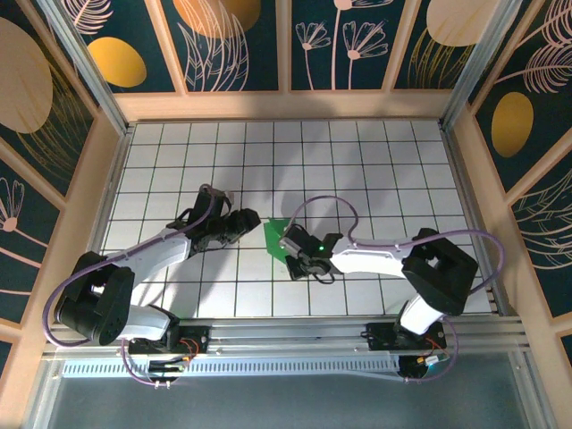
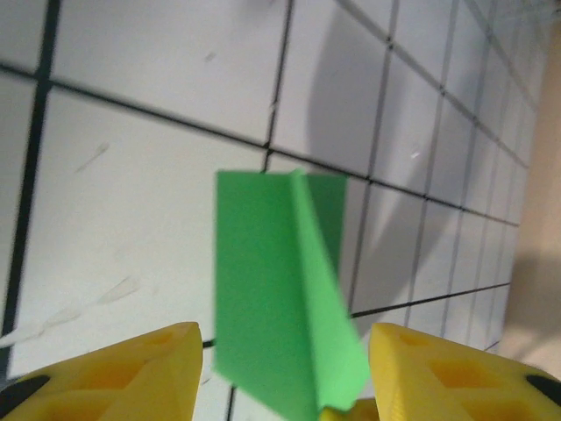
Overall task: Fold a paper plane with a square sheet of paper (fold left side to right side)
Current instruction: Fourth fold the wing at the center of the table.
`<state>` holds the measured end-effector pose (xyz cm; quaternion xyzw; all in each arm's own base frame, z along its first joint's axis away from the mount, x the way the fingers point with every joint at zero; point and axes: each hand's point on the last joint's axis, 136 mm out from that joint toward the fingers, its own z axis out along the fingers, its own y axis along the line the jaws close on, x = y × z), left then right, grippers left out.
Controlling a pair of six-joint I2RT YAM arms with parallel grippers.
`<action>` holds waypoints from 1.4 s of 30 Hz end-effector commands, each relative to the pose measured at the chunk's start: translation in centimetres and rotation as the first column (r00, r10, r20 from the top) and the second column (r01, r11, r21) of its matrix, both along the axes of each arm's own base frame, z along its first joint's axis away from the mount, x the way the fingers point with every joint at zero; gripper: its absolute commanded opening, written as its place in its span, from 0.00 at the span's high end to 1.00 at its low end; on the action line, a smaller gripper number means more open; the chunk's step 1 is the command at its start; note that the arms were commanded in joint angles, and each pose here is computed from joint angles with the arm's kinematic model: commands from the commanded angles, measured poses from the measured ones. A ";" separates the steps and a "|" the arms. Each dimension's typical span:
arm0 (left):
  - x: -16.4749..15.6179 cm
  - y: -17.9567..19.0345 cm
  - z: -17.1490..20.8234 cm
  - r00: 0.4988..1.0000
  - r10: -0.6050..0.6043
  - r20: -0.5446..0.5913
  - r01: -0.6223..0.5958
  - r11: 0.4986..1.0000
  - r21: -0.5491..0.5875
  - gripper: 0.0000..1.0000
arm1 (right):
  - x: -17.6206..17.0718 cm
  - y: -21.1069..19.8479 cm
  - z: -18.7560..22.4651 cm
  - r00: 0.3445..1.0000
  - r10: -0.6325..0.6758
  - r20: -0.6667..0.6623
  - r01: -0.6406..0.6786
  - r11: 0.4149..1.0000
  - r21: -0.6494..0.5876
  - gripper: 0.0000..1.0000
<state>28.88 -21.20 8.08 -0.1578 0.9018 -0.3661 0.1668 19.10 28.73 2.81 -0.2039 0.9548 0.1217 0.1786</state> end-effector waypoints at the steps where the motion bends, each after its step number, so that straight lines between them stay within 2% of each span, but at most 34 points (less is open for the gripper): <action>1: -1.8 -0.2 -1.4 0.996 -0.067 -0.051 0.067 0.998 0.000 0.51 | -0.6 0.7 0.9 0.996 0.051 -0.070 -0.041 0.989 0.141 1.00; 7: -2.9 -1.3 -2.6 0.989 -0.120 -0.087 0.119 0.993 -0.019 0.54 | -1.0 0.2 0.9 0.982 0.071 -0.173 -0.019 0.958 0.286 1.00; 21: -3.0 -6.2 -3.3 0.974 -0.204 -0.104 0.200 0.979 -0.041 0.54 | -1.1 -0.9 0.9 0.968 0.072 -0.239 0.037 0.905 0.423 1.00; 41: -1.5 -9.3 -3.3 0.966 -0.240 -0.101 0.234 0.970 -0.068 0.51 | -0.9 -1.4 0.4 0.965 0.057 -0.255 0.058 0.905 0.421 1.00; 42: -1.6 -9.2 -4.4 0.963 -0.237 -0.128 0.232 0.971 -0.057 0.51 | -0.9 -1.4 0.5 0.965 0.058 -0.255 0.057 0.904 0.423 1.00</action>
